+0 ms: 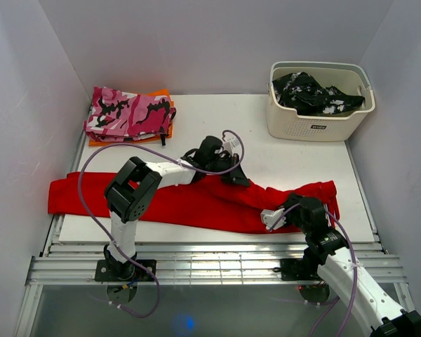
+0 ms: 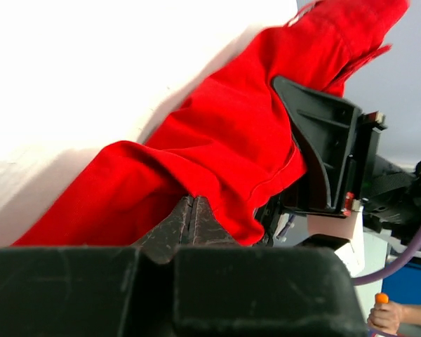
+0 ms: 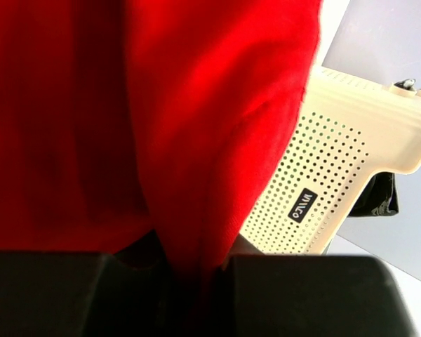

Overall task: Fold and stack the trousers
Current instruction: Fold the trousers

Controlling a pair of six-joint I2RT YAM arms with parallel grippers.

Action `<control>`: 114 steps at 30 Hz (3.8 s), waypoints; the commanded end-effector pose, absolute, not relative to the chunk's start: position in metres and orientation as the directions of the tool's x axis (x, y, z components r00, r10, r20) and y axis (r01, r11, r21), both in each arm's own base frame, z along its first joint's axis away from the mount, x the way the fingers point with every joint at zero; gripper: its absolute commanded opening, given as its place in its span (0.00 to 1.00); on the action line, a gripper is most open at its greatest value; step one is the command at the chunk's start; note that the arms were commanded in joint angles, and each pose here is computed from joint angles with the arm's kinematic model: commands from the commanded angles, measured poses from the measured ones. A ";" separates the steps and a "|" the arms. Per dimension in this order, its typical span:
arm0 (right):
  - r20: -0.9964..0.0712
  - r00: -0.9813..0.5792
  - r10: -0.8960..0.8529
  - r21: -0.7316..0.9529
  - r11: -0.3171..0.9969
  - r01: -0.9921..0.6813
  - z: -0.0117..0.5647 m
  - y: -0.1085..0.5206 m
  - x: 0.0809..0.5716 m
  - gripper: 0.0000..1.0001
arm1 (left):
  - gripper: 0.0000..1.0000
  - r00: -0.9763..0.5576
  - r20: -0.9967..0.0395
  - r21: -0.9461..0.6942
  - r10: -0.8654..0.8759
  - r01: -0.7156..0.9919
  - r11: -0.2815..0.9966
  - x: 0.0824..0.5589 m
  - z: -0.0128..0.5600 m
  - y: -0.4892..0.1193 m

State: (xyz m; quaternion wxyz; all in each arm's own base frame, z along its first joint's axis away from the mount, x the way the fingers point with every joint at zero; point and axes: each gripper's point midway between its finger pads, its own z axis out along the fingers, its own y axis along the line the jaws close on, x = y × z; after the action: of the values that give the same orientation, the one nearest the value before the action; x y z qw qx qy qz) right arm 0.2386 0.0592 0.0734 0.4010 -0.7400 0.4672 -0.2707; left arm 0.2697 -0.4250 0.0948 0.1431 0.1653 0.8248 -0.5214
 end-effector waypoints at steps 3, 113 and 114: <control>0.033 0.404 -0.914 -0.860 -0.232 -0.455 0.085 0.059 0.244 0.08 | 0.00 -0.870 -0.492 -0.803 0.035 0.469 0.367 0.297 0.147 -0.396; -0.571 -0.676 -0.465 0.259 0.679 -0.687 0.082 0.166 0.424 0.08 | 0.00 0.367 -0.758 0.249 0.539 0.927 -0.280 0.076 0.022 -0.402; -0.562 -0.672 -0.483 0.243 0.680 -0.692 0.080 0.163 0.425 0.08 | 0.04 0.357 -0.760 0.247 0.544 0.932 -0.266 0.079 0.022 -0.405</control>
State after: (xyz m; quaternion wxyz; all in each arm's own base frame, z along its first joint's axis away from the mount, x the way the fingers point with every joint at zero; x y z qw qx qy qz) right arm 0.3778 0.1668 0.0524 0.1489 -0.3114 0.9003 0.2653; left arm 0.1069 -0.4135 0.0370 0.3999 0.7318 0.4924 -0.2491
